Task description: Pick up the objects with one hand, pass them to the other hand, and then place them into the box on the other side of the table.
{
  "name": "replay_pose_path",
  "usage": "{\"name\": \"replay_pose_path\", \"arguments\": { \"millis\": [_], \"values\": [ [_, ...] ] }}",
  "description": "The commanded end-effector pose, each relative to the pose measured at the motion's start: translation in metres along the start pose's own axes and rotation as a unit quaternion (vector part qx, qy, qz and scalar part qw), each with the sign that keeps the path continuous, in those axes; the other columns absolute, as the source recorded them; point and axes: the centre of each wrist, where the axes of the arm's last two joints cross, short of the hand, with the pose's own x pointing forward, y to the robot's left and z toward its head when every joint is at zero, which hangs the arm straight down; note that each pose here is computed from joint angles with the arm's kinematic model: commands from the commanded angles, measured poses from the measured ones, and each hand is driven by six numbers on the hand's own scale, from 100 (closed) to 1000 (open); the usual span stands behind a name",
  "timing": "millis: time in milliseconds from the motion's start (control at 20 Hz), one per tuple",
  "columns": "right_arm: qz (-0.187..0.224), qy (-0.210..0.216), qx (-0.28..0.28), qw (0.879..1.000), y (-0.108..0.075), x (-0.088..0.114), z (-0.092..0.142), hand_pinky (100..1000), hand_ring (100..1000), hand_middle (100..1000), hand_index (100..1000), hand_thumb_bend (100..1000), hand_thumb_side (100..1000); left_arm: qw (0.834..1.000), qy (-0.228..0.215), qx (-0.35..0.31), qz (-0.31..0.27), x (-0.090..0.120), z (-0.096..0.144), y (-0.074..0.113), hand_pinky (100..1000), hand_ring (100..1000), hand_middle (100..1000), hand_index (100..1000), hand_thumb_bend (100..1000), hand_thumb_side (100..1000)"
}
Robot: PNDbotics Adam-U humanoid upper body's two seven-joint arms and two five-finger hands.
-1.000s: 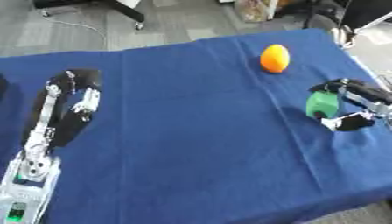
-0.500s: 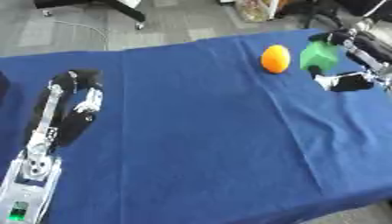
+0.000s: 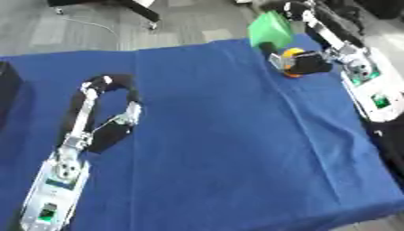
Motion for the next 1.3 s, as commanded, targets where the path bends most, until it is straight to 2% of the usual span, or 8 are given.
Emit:
{"name": "replay_pose_path", "arguments": {
  "millis": [50, 150, 300, 350, 400, 700, 1050, 1300],
  "values": [
    [-0.046, -0.019, -0.024, 0.998, 0.007, 0.021, -0.018, 654, 475, 325, 513, 100, 284, 0.999, -0.040, 0.011, -0.026, 0.008, -0.011, -0.012, 826, 764, 628, 780, 151, 282],
    [-0.083, -0.019, -0.028, 0.996, 0.021, 0.031, -0.024, 647, 471, 324, 511, 100, 400, 0.997, -0.064, 0.024, -0.046, 0.013, -0.017, -0.022, 831, 779, 669, 812, 335, 280],
    [-0.125, -0.022, -0.023, 0.992, 0.035, 0.041, -0.030, 640, 467, 322, 509, 100, 422, 0.992, -0.098, 0.059, -0.057, 0.020, -0.026, -0.035, 845, 804, 716, 846, 486, 254],
    [-0.135, -0.021, -0.020, 0.990, 0.038, 0.044, -0.031, 640, 467, 322, 509, 100, 422, 0.990, -0.105, 0.072, -0.058, 0.021, -0.028, -0.039, 845, 804, 716, 846, 486, 254],
    [-0.145, -0.019, -0.018, 0.989, 0.041, 0.045, -0.031, 635, 464, 321, 507, 100, 424, 0.988, -0.113, 0.086, -0.059, 0.022, -0.030, -0.042, 850, 817, 738, 863, 535, 224],
    [-0.191, 0.004, -0.006, 0.982, 0.051, 0.046, -0.028, 625, 456, 315, 499, 100, 429, 0.974, -0.143, 0.155, -0.083, 0.022, -0.031, -0.050, 862, 840, 779, 909, 570, 134],
    [-0.220, 0.013, 0.006, 0.975, 0.057, 0.048, -0.026, 621, 454, 314, 498, 100, 427, 0.967, -0.133, 0.198, -0.088, 0.019, -0.028, -0.056, 859, 840, 780, 906, 526, 149],
    [-0.235, 0.015, 0.017, 0.972, 0.061, 0.049, -0.025, 617, 452, 313, 497, 100, 426, 0.966, -0.129, 0.207, -0.083, 0.018, -0.028, -0.056, 856, 838, 778, 904, 515, 150]
  ]
}}
